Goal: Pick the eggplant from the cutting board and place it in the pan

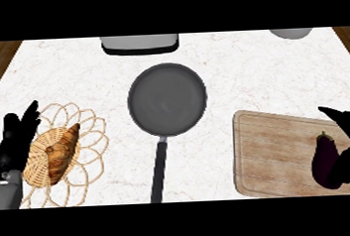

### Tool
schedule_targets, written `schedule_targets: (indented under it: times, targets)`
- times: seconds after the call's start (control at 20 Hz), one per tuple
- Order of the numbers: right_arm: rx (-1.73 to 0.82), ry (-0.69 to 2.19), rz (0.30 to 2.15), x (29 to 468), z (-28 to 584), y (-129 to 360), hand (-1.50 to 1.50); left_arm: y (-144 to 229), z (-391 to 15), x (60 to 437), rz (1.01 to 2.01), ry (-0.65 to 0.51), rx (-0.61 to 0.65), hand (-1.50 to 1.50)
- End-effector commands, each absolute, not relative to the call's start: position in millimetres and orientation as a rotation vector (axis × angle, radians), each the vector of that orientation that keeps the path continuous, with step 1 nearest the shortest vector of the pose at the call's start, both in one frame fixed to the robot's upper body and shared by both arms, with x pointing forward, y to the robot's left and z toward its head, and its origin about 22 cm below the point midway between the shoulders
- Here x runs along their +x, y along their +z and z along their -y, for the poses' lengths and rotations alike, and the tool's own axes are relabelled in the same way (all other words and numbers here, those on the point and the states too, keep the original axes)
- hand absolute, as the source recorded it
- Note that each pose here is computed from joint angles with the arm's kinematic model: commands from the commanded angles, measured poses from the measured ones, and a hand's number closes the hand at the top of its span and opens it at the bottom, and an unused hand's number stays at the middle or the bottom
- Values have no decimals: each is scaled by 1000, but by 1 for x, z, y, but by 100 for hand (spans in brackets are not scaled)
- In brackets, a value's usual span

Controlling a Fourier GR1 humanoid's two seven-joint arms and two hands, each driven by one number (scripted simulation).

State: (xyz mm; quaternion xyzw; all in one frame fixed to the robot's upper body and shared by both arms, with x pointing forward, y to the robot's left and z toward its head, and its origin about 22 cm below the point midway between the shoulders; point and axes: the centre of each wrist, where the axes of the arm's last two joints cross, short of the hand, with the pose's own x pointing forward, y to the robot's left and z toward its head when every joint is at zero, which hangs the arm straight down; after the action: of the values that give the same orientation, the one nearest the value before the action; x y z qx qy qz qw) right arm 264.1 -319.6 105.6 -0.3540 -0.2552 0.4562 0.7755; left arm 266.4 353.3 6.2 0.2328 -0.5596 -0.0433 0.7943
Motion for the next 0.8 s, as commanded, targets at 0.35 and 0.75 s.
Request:
schedule_targets:
  times: [0.35, 0.75]
  targets:
    - [-763, 980, 501, 278, 319, 85, -150, 10, -340, 264, 1217, -105, 494, 0]
    - [-763, 997, 428, 272, 334, 51, -150, 28, -361, 271, 1203, -100, 489, 0]
